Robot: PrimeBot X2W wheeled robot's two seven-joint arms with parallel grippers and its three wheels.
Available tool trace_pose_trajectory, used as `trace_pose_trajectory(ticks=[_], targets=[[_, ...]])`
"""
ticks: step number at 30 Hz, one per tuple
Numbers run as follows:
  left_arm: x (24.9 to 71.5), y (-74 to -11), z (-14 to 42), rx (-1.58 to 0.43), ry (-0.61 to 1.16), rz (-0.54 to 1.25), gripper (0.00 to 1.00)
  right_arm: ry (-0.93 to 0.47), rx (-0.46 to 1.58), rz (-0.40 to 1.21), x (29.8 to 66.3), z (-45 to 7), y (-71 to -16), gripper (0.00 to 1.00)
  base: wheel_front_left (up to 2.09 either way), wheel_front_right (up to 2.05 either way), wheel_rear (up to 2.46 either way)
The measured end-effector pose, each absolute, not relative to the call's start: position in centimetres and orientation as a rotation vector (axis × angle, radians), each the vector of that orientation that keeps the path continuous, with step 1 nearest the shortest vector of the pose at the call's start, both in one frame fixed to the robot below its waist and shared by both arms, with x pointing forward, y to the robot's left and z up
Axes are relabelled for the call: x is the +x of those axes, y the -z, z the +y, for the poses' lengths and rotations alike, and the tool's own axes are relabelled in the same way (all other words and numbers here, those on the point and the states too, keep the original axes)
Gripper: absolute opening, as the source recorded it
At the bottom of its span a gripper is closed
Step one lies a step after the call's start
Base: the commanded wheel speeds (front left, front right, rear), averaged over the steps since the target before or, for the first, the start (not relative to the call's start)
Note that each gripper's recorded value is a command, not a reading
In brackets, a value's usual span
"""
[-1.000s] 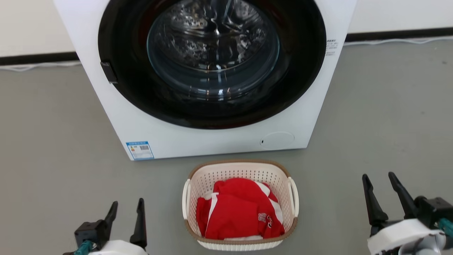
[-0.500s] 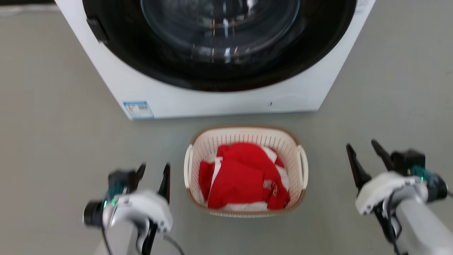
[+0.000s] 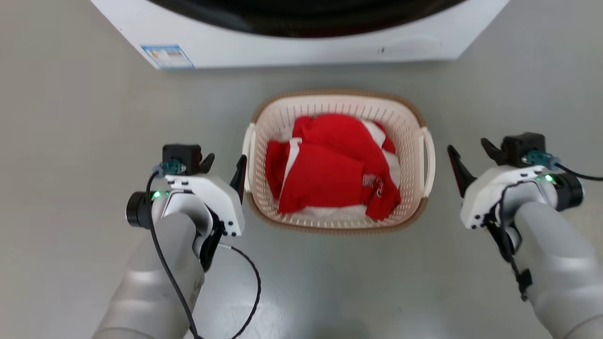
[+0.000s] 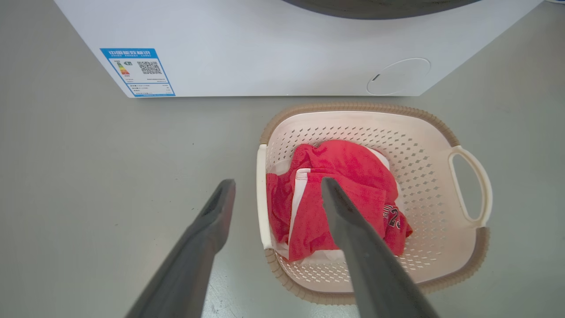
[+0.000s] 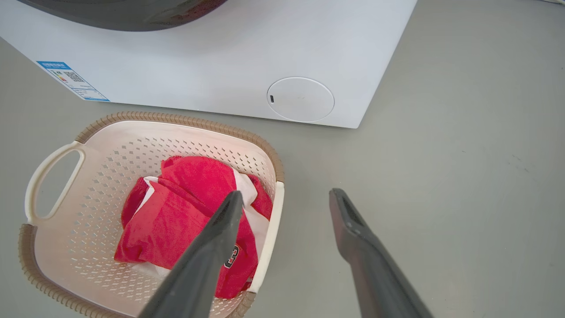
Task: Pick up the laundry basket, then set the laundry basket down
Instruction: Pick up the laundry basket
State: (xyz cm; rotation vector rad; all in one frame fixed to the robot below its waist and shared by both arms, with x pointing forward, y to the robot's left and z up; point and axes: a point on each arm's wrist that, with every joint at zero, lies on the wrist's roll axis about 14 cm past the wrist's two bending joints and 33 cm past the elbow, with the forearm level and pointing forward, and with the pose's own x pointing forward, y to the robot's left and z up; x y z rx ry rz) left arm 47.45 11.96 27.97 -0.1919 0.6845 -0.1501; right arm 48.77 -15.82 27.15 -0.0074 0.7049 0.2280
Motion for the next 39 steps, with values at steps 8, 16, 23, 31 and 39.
trace_pose_trajectory(ticks=[8,16,23,31,39], targets=[[48.7,-24.7,10.5,-0.186,0.183,0.761,1.00,-0.228,0.002,0.802,48.3,-15.6,-23.3,1.00,0.00,0.00,0.00],[48.9,-22.5,9.6,-0.143,0.216,0.821,1.00,-0.232,0.005,0.838,47.8,-15.4,-21.4,1.00,0.00,0.00,0.00],[49.4,-20.0,9.8,-0.115,0.211,0.869,1.00,-0.229,0.008,0.858,48.1,-15.6,-19.5,1.00,0.00,0.00,0.00],[49.9,-19.0,10.4,-0.084,0.198,0.885,1.00,-0.232,0.018,0.871,48.1,-15.5,-18.4,1.00,0.00,0.00,0.00],[50.2,-17.9,10.5,-0.071,0.201,0.900,1.00,-0.237,0.026,0.881,48.2,-15.2,-17.4,1.00,0.00,0.00,0.00]])
